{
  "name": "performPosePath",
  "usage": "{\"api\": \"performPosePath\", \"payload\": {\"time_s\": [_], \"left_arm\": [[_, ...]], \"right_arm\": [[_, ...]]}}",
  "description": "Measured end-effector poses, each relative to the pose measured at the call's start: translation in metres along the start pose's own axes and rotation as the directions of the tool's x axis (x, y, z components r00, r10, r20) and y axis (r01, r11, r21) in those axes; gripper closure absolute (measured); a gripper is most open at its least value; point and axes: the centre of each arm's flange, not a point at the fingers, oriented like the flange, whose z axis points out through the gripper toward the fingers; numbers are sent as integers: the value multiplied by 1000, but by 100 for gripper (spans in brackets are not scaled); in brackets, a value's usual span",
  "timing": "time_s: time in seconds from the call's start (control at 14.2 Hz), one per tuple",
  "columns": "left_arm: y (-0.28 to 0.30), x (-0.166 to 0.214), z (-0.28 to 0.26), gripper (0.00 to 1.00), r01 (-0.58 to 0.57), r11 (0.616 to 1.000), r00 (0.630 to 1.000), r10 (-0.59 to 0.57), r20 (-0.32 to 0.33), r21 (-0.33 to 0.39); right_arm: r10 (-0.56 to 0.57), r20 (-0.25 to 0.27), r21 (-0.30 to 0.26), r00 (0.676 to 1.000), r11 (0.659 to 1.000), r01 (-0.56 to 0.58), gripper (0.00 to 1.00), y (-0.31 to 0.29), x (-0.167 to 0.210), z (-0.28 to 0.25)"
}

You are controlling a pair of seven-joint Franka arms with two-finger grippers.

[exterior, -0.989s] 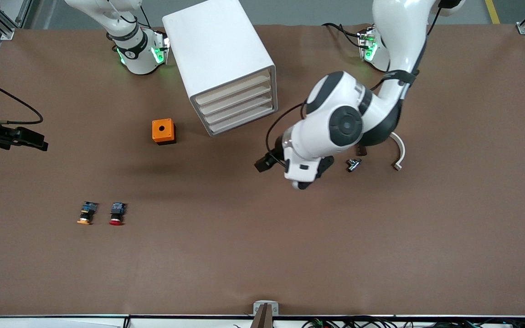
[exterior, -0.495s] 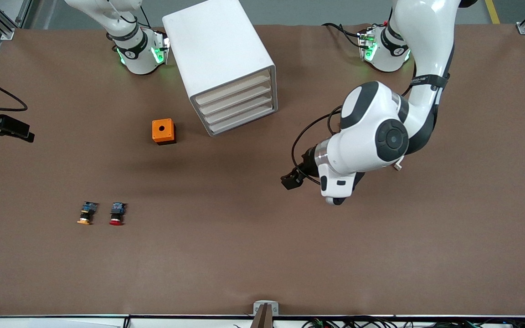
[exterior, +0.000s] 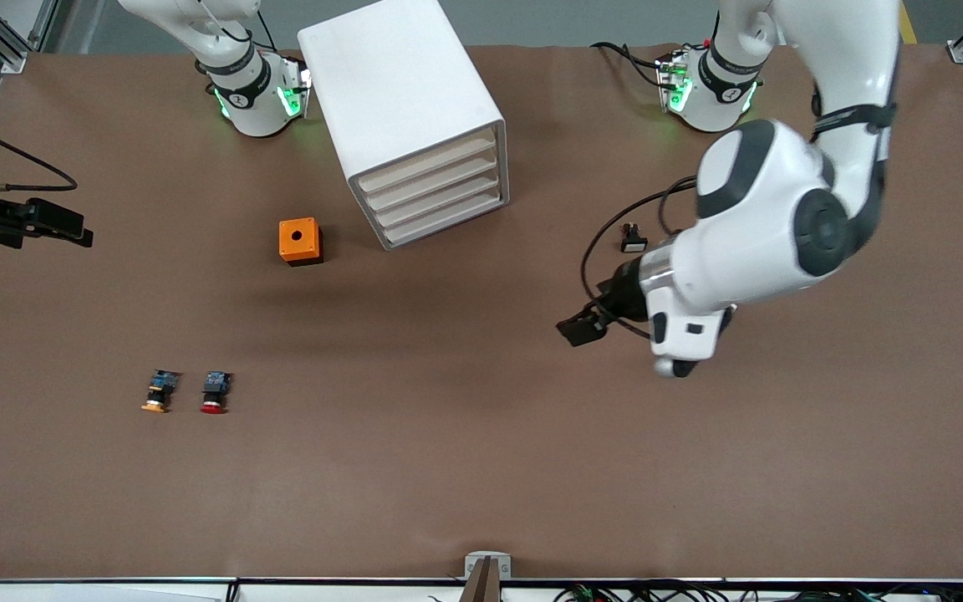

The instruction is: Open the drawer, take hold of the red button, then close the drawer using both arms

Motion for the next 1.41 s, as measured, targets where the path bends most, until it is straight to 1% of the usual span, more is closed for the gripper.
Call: {"api": "performPosePath", "payload": {"time_s": [0.07, 0.14, 0.21, 0.35, 0.42, 0.49, 0.64, 0.78, 0.85, 0.99, 1.06, 1.13, 1.27, 1.41], "left_arm": [[-13, 6, -30, 0, -63, 998, 997, 64, -31, 17], [-31, 9, -59, 1, -126, 991, 991, 128, -41, 48], [-52, 11, -86, 0, -190, 978, 981, 193, -26, 91], [-102, 21, -128, 1, -306, 929, 951, 307, 31, 208], [-125, 28, -142, 1, -355, 901, 934, 353, 52, 249], [-144, 36, -153, 1, -390, 882, 920, 386, 67, 265], [-177, 53, -164, 1, -422, 862, 905, 416, 83, 282], [-199, 63, -163, 1, -441, 838, 894, 440, 82, 320], [-206, 66, -159, 1, -448, 832, 889, 452, 69, 327], [-223, 72, -150, 1, -458, 829, 877, 480, 13, 320], [-234, 74, -147, 1, -457, 832, 874, 486, -18, 314], [-245, 74, -146, 1, -462, 831, 867, 496, -37, 310], [-260, 73, -149, 1, -482, 821, 852, 520, -52, 307], [-265, 75, -154, 1, -486, 820, 844, 530, -81, 302]], "right_arm": [[5, 0, 0, 1000, 1000, -5, 0, -4, 0, 0], [7, 0, -1, 1000, 1000, -7, 0, -8, 0, 0], [7, 0, -2, 1000, 1000, -7, 0, -10, 0, 0], [7, 0, -2, 1000, 1000, -7, 0, -13, 0, 0], [4, -1, -2, 1000, 1000, -4, 0, -15, -1, -1], [0, -2, -3, 1000, 1000, 0, 0, -17, -1, -1], [-4, -4, -4, 1000, 1000, 4, 0, -21, -2, -2], [-4, -5, -4, 1000, 1000, 4, 0, -21, -2, -3], [-3, -5, -4, 1000, 1000, 3, 0, -20, -2, -3], [-2, -10, -4, 1000, 1000, 2, 0, -20, -5, -5], [-2, -19, -4, 1000, 1000, 2, 0, -20, -7, -7], [-1, -31, -4, 1000, 1000, 1, 0, -20, -11, -8], [0, -56, -3, 998, 1000, 0, 0, -19, -22, -15], [0, -70, -3, 998, 1000, 0, 0, -20, -35, -22]]}}
